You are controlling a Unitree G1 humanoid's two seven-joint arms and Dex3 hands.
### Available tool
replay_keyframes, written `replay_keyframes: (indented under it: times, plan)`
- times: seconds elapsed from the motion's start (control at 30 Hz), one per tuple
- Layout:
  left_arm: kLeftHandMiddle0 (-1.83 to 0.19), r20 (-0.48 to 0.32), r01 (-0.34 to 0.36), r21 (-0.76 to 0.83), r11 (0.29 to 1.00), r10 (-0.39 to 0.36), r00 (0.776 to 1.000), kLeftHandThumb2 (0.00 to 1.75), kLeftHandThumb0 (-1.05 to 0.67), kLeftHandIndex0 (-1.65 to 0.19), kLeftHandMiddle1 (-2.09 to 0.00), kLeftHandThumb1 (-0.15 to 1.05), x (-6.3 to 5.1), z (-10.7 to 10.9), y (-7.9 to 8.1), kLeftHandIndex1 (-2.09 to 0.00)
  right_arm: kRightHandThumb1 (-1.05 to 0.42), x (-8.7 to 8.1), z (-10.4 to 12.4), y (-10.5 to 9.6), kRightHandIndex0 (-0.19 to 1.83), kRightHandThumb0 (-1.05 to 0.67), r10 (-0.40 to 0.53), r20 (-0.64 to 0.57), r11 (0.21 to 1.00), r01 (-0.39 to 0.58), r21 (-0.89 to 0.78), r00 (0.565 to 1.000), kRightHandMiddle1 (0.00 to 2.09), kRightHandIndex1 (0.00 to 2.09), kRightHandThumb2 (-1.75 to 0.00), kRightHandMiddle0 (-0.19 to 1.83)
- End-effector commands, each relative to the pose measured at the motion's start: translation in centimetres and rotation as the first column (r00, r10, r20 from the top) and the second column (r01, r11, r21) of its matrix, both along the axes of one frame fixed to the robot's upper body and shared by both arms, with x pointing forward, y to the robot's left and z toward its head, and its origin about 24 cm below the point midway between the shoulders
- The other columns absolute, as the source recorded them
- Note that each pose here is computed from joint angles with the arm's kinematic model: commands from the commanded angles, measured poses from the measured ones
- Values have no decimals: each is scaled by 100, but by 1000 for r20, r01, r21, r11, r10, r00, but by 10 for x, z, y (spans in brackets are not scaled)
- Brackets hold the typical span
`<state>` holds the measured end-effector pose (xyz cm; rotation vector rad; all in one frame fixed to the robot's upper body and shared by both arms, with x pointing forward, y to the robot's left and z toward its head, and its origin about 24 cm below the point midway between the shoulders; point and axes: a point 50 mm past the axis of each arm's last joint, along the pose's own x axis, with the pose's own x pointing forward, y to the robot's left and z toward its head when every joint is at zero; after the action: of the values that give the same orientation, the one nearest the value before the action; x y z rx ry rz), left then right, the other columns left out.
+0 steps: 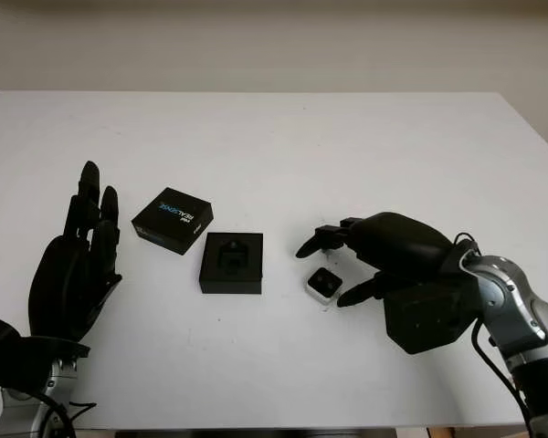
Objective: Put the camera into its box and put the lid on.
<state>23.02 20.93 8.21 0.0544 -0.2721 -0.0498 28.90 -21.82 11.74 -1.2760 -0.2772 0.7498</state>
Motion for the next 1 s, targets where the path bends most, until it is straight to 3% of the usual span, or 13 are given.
replay_keyframes:
  times: [0.0,0.37,0.97]
  plan:
    - [19,20,1,17,1000,-1,1000,61,-79,19,0,105,0,4,2,0,-86,1,-2,1,30,-31,11,9,1000,-11,-4,1000,91,90,-6,26]
    - [19,25,-6,10,1000,6,1000,61,-79,19,0,105,0,5,1,0,-86,0,-12,-4,30,-28,16,22,999,-15,-33,1000,98,107,-6,33]
    - [19,21,-8,12,1000,8,1000,61,-78,19,0,105,1,4,1,0,-91,1,-22,-3,45,-26,28,23,1000,-28,3,999,108,114,-6,52]
